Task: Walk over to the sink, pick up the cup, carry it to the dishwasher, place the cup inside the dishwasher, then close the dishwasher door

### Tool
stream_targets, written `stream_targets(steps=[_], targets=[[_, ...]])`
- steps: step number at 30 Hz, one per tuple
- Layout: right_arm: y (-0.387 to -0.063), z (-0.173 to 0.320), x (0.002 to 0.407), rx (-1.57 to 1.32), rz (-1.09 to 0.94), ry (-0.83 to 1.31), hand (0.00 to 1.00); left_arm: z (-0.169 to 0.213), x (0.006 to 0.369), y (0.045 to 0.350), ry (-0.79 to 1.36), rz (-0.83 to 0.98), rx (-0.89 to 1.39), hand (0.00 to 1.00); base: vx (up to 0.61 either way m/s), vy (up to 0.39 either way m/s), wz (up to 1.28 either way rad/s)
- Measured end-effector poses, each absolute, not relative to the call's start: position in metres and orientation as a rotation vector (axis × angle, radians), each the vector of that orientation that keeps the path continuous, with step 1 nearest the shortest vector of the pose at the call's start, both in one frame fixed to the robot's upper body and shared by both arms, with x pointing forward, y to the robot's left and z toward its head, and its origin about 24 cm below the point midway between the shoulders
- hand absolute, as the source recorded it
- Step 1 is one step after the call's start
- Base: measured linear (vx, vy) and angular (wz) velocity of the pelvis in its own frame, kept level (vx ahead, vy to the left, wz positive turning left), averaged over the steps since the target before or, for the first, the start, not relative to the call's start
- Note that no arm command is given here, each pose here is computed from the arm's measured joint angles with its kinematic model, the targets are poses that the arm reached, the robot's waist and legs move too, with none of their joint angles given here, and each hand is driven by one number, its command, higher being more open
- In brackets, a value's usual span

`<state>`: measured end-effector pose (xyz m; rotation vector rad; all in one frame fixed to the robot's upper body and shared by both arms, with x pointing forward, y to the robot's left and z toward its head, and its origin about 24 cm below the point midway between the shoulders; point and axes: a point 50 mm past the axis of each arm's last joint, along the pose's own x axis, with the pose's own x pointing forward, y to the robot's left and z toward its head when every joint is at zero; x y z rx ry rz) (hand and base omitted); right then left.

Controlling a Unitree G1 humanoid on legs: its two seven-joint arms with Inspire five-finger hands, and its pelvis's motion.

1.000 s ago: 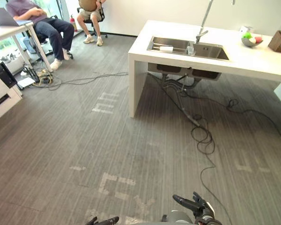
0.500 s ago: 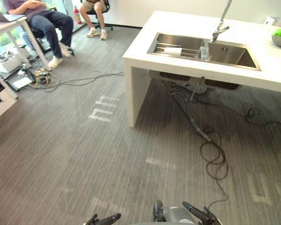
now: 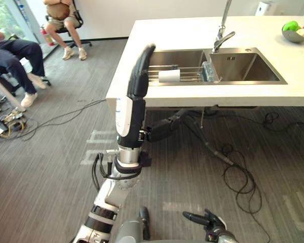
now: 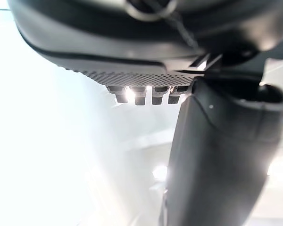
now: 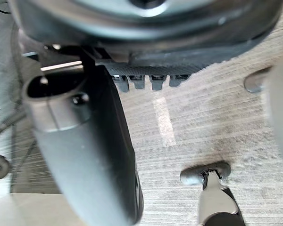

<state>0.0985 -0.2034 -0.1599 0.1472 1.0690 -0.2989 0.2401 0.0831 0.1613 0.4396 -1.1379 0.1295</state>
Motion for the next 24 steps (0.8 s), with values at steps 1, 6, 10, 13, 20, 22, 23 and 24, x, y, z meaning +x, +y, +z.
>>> stream_targets(steps=[1,6,10,13,20,22,23,24], targets=[[-0.203,-0.161,0.095,0.151,-0.313,1.078,1.00,0.161,0.242,0.082,-1.133,0.121,0.452,1.00,0.56,0.239,0.08],[-0.193,-0.161,0.095,0.170,-0.302,1.057,1.00,0.126,0.262,0.083,-0.865,-0.043,0.717,1.00,0.49,0.141,-0.23],[-0.193,-0.155,0.109,0.175,-0.287,0.993,1.00,0.096,0.282,0.089,-0.608,-0.112,0.929,1.00,0.37,-0.028,-0.12],[-0.191,-0.155,0.108,0.213,-0.305,1.003,1.00,0.090,0.288,0.092,-0.479,-0.168,0.975,1.00,0.32,-0.246,0.13],[-0.205,-0.152,0.103,0.176,-0.263,1.040,1.00,0.089,0.289,0.065,-0.434,-0.230,0.942,1.00,0.32,-0.324,0.17],[-0.205,-0.152,0.103,0.177,-0.213,1.057,1.00,0.093,0.294,0.071,-0.419,-0.202,0.920,1.00,0.20,-0.335,-0.19],[-0.205,-0.152,0.103,0.180,-0.210,1.062,1.00,0.093,0.294,0.072,-0.404,-0.198,0.904,1.00,0.13,-0.263,-0.14],[-0.205,-0.153,0.103,0.181,-0.208,1.071,1.00,0.092,0.295,0.075,-0.382,-0.189,0.884,1.00,0.08,-0.130,-0.05]])
